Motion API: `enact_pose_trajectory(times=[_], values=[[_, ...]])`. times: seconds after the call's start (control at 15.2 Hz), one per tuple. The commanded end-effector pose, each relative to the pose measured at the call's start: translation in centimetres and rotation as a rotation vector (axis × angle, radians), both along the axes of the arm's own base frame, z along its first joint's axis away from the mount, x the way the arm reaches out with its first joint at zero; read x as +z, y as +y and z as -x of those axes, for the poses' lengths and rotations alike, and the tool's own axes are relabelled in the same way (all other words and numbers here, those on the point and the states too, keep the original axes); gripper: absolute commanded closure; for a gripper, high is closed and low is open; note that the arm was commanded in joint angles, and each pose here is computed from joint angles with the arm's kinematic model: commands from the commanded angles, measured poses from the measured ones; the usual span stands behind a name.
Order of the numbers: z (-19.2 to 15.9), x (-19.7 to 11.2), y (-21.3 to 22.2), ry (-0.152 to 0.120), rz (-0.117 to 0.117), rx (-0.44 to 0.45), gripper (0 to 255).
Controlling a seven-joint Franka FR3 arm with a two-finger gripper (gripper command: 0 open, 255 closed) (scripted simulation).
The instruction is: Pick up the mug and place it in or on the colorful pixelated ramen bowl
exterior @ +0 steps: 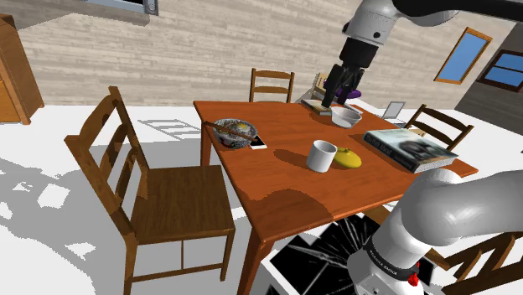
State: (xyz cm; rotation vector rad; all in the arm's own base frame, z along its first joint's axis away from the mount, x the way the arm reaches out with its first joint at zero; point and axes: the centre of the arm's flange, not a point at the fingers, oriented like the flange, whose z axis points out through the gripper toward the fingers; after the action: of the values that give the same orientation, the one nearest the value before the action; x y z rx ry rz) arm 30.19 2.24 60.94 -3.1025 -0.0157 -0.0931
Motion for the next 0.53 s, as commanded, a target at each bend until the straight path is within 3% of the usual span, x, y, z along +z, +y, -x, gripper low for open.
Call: enact_pose_trajectory(times=[0.0,0.46], values=[[0.0,0.0,0.0,0.0,0.0,0.0,0],[-1.6,-7.3,-5.3,0.012,0.014,0.034,0]])
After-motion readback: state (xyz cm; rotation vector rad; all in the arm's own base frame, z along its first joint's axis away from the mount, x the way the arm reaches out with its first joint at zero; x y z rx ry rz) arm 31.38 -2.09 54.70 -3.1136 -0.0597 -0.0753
